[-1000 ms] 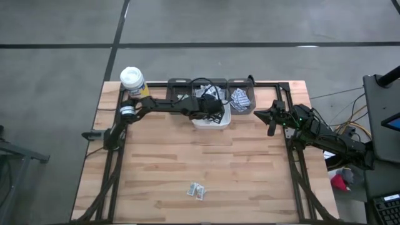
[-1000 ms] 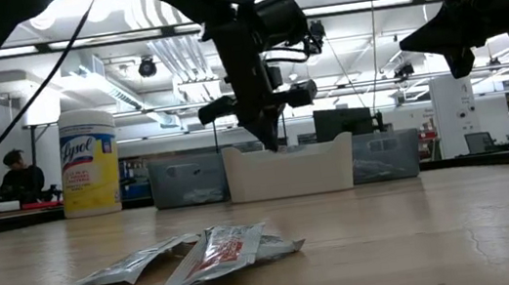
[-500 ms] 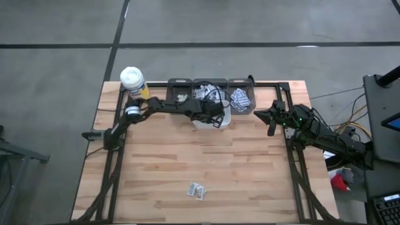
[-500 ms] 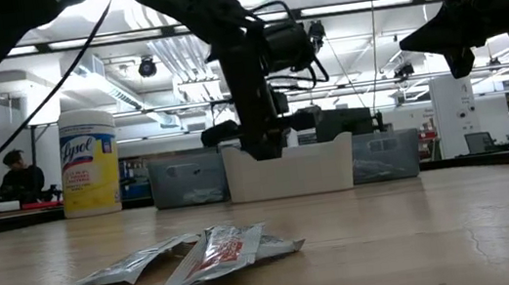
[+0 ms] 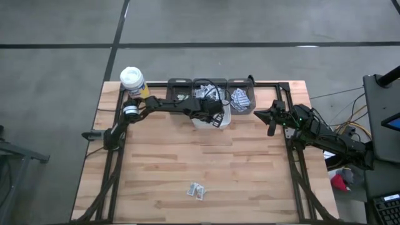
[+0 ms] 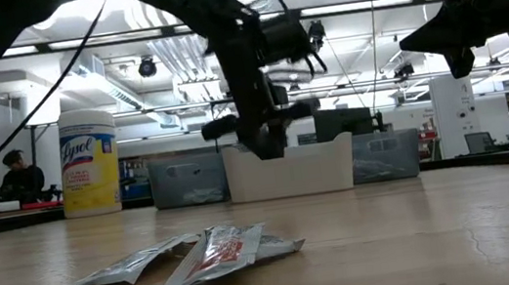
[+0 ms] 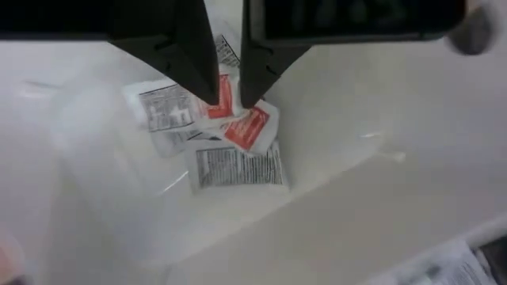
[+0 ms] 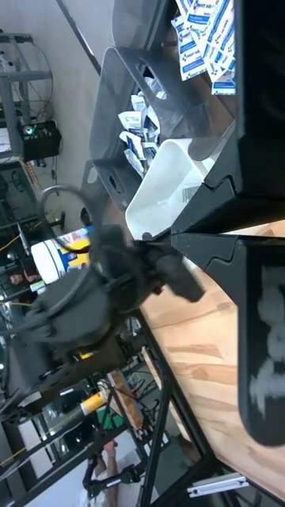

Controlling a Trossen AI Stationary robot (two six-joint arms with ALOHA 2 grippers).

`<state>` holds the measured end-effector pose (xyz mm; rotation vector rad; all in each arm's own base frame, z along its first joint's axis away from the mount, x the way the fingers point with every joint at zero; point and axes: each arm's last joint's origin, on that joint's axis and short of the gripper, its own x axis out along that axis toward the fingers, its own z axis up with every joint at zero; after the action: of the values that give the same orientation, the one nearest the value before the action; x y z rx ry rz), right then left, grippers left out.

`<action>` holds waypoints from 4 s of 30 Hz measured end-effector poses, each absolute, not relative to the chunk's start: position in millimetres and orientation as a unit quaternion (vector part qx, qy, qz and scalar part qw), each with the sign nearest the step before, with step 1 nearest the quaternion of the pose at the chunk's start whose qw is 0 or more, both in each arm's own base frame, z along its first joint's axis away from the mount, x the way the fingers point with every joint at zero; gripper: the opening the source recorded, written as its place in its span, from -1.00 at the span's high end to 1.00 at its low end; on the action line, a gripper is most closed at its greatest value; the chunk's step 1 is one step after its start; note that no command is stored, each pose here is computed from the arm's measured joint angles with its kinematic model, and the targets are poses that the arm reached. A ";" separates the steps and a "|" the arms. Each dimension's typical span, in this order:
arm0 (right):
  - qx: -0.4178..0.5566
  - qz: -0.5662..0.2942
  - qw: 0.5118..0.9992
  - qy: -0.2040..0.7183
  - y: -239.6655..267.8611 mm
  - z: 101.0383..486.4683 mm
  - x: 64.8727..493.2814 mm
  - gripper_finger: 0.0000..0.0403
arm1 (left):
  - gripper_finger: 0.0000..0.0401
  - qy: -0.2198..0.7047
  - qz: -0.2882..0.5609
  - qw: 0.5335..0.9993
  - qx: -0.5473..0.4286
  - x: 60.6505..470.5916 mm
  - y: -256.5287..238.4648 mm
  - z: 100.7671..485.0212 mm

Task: Pick & Place First Aid Supplies
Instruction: Put the ointment pack into the white bin, then put the left ointment pack into the white bin

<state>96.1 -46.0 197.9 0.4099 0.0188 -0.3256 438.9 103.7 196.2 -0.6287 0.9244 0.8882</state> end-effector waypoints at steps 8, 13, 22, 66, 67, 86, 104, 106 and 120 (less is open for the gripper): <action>0.203 -0.161 0.966 0.009 -46.0 197.9 96.1 0.96 | 0.65 0.374 0.352 0.806 -0.293 424.4 86.9 265.6; 0.201 -0.161 0.966 0.010 -46.0 197.8 96.1 0.96 | 0.64 0.402 0.239 0.847 -0.251 417.8 34.2 292.4; 0.202 -0.161 0.966 0.011 -46.2 197.5 96.4 0.96 | 0.65 0.508 0.108 0.845 -0.126 406.2 -61.4 278.4; 0.203 -0.162 0.966 0.013 -46.3 197.1 96.6 0.96 | 0.67 0.592 -0.139 0.791 -0.067 371.4 -145.6 171.0; 0.203 -0.162 0.966 0.013 -46.4 197.1 96.6 0.96 | 0.67 0.596 -0.138 0.788 -0.066 372.0 -145.8 167.0; 0.203 -0.162 0.966 0.014 -46.4 197.0 96.6 0.96 | 0.94 0.635 -0.078 0.762 -0.105 373.8 -145.6 147.6; 0.203 -0.162 0.966 0.014 -46.3 197.0 96.7 0.96 | 1.00 0.664 0.012 0.728 -0.168 360.5 -139.7 163.0; 0.203 -0.162 0.966 0.014 -46.3 196.9 96.7 0.96 | 1.00 0.676 0.029 0.718 -0.164 353.8 -136.8 168.6; 0.205 -0.162 0.965 0.017 -46.6 196.5 97.2 0.96 | 1.00 0.589 0.153 0.769 -0.196 334.2 -101.7 236.8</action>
<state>97.2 -46.6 196.5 0.4154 0.0337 -0.3281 334.2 -101.7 236.8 -0.4248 1.2773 0.3328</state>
